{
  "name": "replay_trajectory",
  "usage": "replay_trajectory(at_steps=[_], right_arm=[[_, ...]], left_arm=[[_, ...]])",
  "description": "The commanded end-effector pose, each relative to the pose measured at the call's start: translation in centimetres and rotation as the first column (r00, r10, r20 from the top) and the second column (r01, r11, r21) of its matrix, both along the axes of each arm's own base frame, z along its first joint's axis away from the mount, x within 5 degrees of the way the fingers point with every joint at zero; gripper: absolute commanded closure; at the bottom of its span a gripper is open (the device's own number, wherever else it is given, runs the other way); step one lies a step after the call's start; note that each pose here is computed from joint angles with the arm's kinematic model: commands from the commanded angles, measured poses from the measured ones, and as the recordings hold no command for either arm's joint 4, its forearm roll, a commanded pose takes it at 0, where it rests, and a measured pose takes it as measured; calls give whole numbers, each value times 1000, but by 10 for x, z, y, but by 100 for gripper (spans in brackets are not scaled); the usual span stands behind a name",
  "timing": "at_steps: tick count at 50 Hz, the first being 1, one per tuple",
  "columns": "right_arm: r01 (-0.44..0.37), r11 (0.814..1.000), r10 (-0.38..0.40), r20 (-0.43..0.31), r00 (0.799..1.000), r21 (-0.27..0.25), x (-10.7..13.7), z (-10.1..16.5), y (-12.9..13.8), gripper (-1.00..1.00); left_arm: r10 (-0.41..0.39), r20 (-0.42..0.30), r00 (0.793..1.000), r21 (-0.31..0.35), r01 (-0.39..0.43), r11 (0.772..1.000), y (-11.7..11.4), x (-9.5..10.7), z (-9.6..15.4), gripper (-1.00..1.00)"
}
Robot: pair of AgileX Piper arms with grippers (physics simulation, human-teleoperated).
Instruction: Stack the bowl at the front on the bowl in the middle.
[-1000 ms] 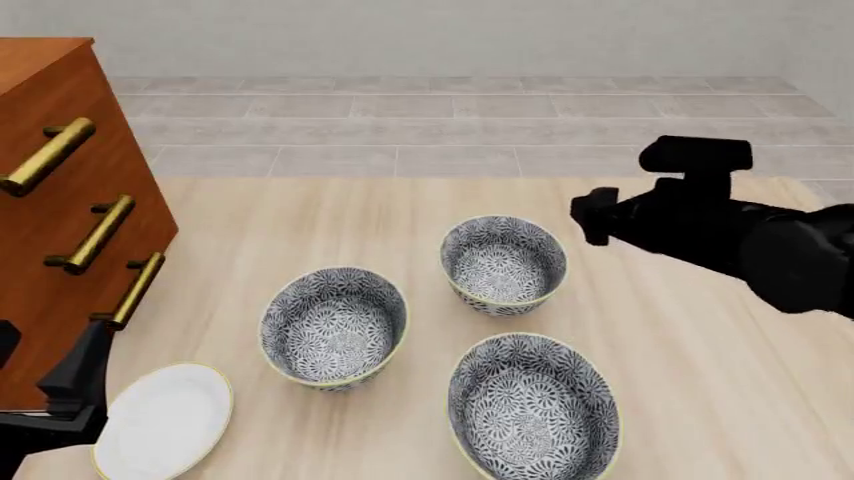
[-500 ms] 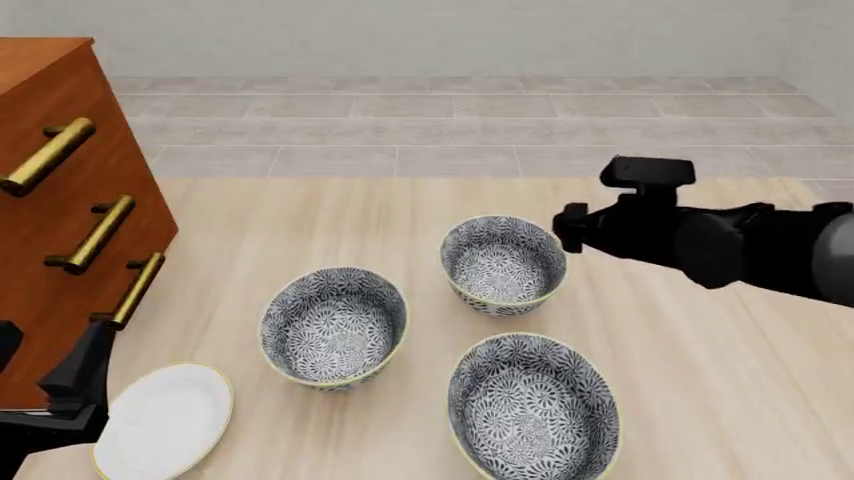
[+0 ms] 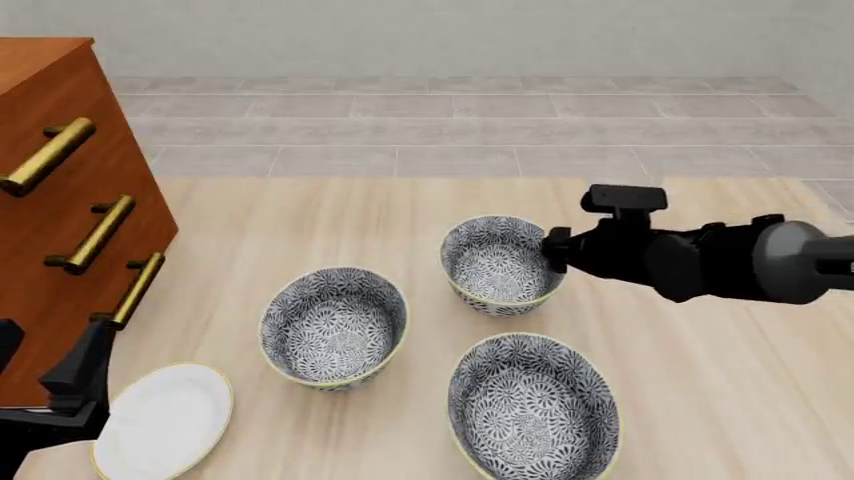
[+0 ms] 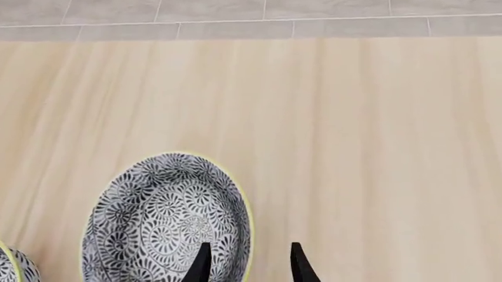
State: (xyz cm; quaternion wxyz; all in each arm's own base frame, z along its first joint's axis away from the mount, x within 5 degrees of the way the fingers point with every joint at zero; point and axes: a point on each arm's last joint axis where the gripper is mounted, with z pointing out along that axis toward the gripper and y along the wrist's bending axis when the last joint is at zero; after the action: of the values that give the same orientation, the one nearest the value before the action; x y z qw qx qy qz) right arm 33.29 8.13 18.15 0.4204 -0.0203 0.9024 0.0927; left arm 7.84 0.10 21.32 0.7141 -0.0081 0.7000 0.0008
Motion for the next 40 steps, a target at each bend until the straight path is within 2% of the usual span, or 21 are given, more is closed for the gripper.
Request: replay_trajectory(at_steps=[1, 29, 40], right_arm=[[-2, 1000, 2, -22, 1000, 3, 4, -15, 4, -100], [-17, 1000, 18, -64, 998, 11, 8, -49, 17, -100], [-28, 1000, 29, -70, 997, 13, 10, -52, 23, -100]], left_arm=[[0, 0, 1000, -2, 0, 1000, 0, 0, 0, -100], [5, 7, 1000, -4, -5, 1000, 0, -1, 1, -100], [5, 7, 1000, -5, -5, 1000, 0, -1, 1, -100]])
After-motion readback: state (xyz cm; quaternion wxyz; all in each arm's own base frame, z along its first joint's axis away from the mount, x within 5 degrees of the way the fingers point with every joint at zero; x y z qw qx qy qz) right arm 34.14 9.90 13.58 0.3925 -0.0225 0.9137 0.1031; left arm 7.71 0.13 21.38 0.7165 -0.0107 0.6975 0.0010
